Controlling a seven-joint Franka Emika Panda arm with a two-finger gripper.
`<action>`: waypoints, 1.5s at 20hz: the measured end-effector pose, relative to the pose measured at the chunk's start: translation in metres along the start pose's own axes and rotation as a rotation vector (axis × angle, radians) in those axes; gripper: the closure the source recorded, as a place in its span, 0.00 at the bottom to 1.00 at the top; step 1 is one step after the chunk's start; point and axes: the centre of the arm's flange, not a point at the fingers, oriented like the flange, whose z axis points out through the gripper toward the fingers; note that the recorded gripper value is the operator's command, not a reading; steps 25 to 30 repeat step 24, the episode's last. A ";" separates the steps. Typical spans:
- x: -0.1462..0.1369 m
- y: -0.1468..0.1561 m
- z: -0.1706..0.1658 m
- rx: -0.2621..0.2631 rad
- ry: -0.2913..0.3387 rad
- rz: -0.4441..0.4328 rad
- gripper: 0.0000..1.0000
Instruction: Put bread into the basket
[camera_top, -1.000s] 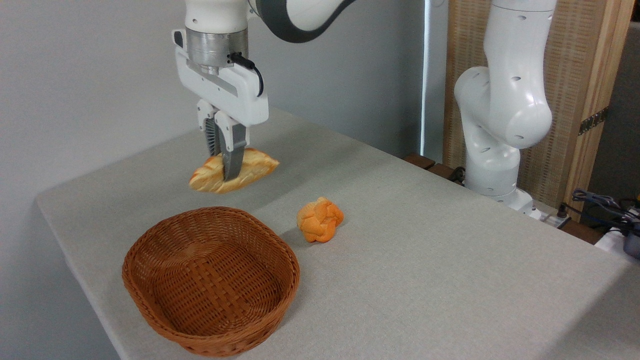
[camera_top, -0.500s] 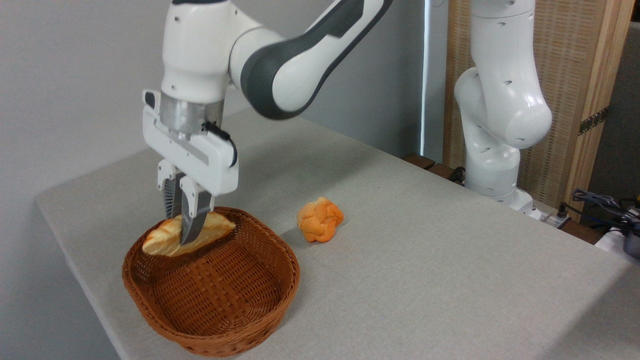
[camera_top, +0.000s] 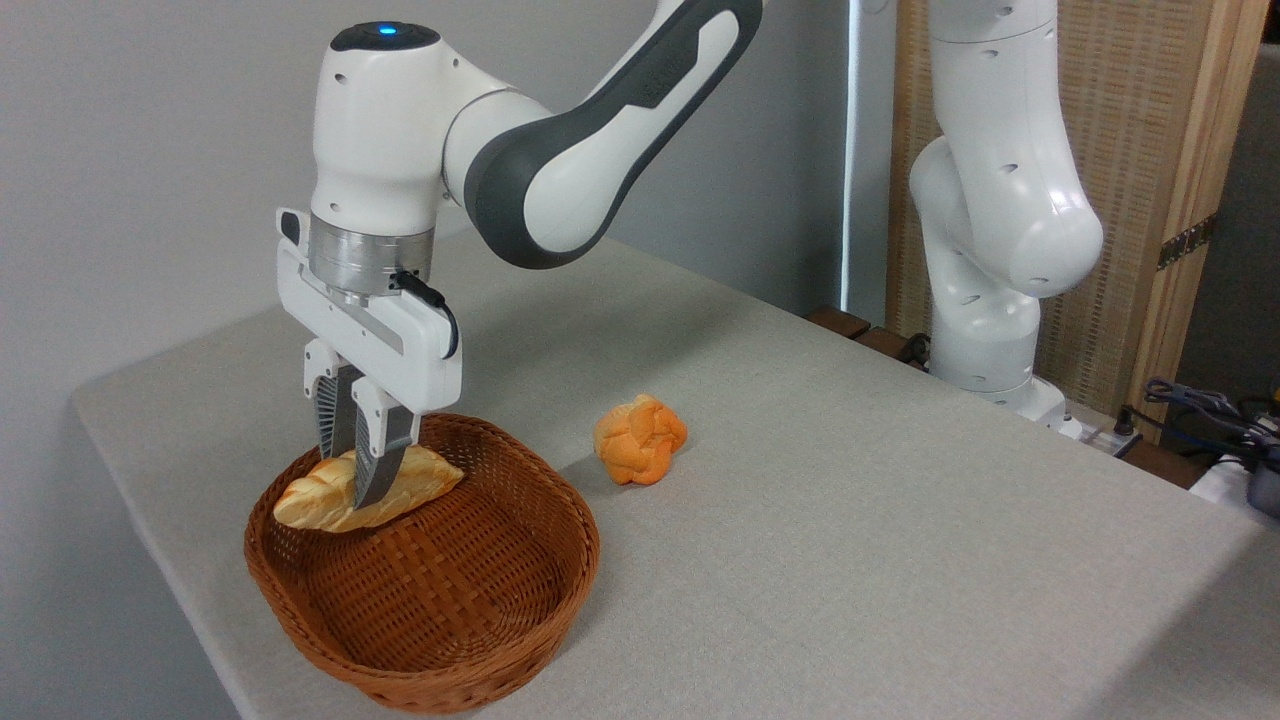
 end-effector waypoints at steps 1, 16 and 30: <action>0.000 0.000 0.000 0.000 0.001 -0.002 0.00; -0.013 -0.011 -0.078 -0.037 -0.028 -0.018 0.00; -0.063 -0.037 -0.128 -0.031 -0.216 -0.016 0.00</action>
